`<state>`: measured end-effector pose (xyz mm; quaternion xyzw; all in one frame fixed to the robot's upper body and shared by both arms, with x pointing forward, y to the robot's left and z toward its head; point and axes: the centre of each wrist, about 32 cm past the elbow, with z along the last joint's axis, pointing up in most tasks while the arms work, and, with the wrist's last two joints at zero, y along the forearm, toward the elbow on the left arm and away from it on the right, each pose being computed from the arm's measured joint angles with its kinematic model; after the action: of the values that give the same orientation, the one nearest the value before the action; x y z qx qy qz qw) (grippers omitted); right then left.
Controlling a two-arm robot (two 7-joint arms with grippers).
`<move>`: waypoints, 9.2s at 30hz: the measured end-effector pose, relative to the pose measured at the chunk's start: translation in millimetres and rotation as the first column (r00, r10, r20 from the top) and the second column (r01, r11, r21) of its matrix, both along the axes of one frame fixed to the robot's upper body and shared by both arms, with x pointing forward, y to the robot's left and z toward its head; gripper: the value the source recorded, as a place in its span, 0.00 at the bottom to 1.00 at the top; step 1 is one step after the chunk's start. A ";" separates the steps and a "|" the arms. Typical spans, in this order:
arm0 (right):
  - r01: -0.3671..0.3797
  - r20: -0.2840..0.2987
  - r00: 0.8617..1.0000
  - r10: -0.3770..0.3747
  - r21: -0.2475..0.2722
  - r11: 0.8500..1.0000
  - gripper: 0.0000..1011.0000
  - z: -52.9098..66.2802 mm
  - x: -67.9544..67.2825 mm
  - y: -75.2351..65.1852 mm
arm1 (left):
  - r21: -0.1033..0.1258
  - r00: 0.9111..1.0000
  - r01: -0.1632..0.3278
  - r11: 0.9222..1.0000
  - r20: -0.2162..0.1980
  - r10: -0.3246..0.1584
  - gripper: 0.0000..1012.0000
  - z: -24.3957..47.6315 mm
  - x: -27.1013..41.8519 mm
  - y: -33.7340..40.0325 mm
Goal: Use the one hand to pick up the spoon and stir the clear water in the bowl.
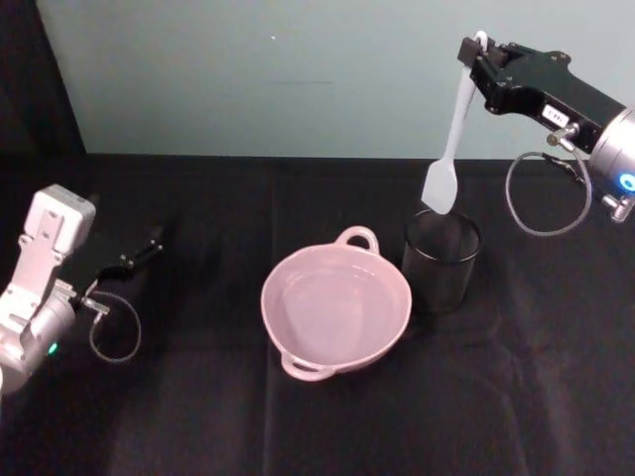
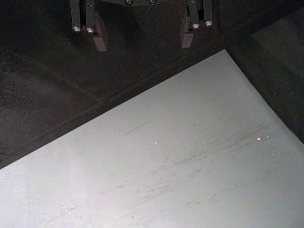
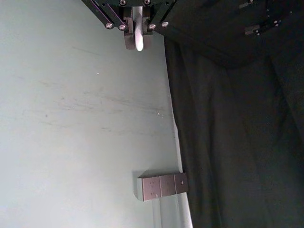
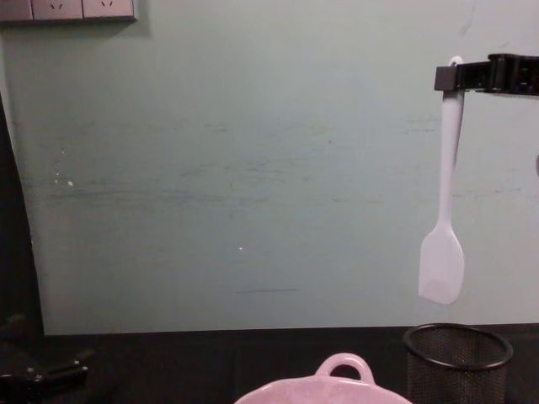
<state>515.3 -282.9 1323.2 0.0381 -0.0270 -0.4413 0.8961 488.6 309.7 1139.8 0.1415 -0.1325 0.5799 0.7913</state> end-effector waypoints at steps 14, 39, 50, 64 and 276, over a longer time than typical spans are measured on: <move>0.001 0.002 1.000 -0.001 0.004 1.000 0.11 -0.6 0.1 -0.3 | 0.000 1.000 0.000 1.000 0.000 0.000 1.00 0.0 0.0 0.0; -0.209 -0.016 0.978 0.209 -0.052 0.977 0.11 -35.4 8.1 80.3 | 0.000 1.000 0.000 1.000 0.000 0.000 1.00 0.0 0.0 0.0; -0.222 -0.013 0.975 0.222 -0.094 0.970 0.11 -68.9 0.3 89.0 | 0.000 1.000 0.000 1.000 0.000 0.000 1.00 0.0 0.0 0.0; -0.218 -0.035 0.976 0.216 -0.094 0.971 0.11 -98.4 -1.3 92.6 | 0.000 1.000 0.000 1.000 0.000 0.000 1.00 0.0 0.0 0.0; -0.187 -0.002 0.982 0.188 -0.124 0.975 0.11 -103.3 -24.0 128.1 | 0.000 1.000 0.000 1.000 0.000 0.000 1.00 0.0 0.0 0.0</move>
<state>491.3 -154.8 1219.9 -0.0128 -0.0546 -0.3521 0.9343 488.6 309.7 1139.8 0.1415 -0.1324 0.5799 0.7913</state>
